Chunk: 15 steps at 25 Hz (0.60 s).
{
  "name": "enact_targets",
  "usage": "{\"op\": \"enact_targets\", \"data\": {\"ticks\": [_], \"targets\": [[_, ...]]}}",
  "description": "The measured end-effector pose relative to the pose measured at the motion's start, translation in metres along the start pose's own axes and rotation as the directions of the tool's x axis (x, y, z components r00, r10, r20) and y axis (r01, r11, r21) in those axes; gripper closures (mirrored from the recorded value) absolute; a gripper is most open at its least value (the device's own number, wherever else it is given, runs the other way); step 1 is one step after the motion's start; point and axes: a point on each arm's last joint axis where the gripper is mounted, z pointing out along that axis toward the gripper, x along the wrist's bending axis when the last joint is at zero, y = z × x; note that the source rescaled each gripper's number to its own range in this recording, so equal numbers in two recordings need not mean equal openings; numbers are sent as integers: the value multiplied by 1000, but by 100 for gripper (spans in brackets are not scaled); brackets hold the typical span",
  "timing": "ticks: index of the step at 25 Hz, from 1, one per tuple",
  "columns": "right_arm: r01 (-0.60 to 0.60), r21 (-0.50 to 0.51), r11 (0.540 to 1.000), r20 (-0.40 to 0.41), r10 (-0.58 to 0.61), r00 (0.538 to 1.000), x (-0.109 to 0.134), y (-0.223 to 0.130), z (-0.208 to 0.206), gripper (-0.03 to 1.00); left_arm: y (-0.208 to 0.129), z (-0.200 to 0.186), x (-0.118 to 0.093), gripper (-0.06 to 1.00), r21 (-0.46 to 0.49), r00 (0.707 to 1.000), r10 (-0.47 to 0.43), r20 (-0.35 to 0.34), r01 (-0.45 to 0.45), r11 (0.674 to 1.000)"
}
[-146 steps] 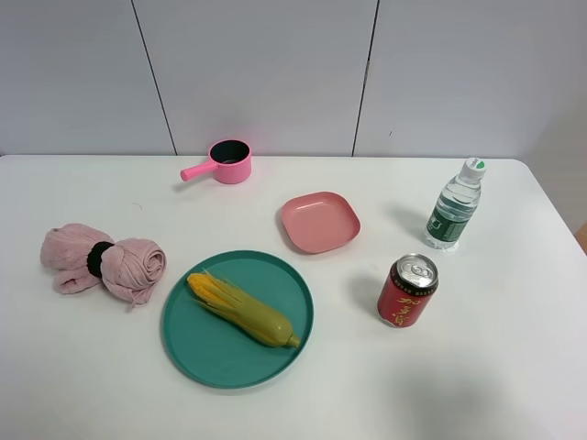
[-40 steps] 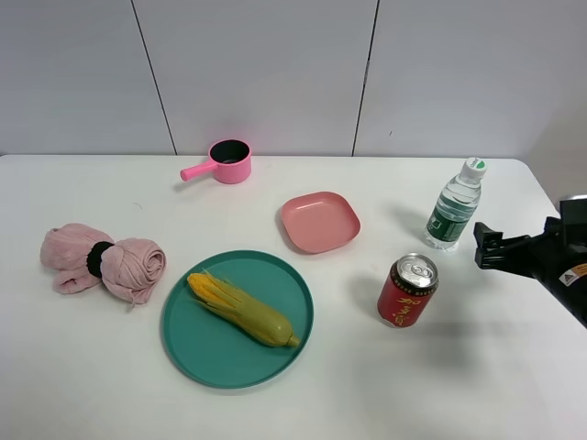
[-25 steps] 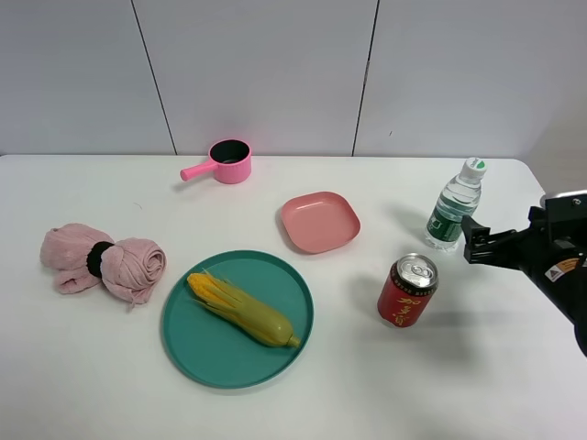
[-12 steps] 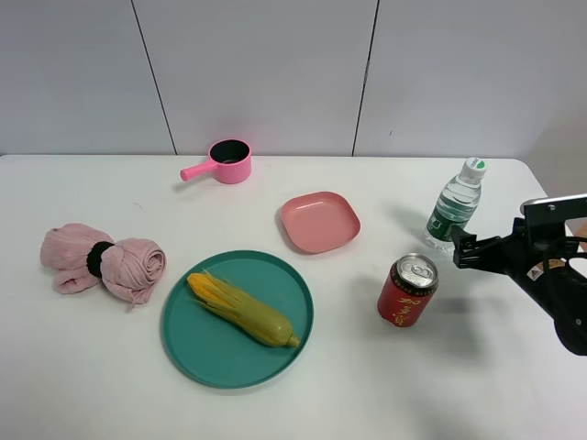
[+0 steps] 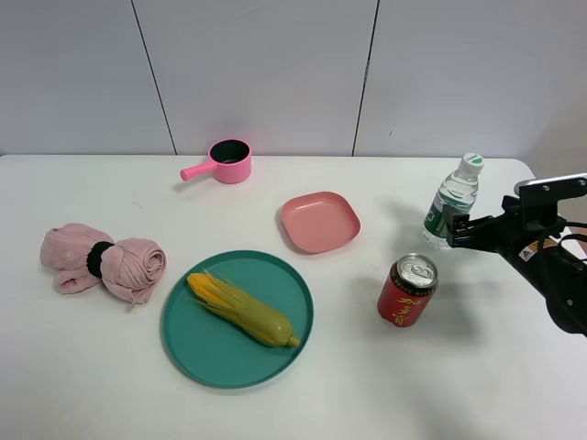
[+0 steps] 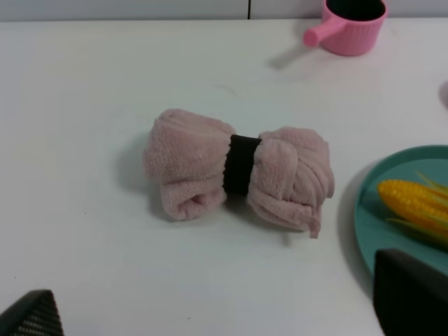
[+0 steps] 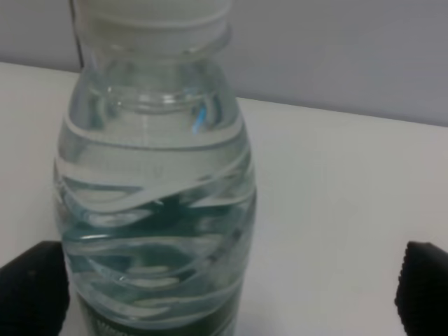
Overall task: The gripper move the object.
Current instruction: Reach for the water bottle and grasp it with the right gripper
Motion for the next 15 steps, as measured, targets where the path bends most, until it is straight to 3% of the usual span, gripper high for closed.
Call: {"op": "enact_targets", "data": {"ticks": [15], "targets": [[-15,-18,1000,-64,14,998,2,-3,22,-2,0,0,0,-6,0,1000,0,0,0,1000]]}}
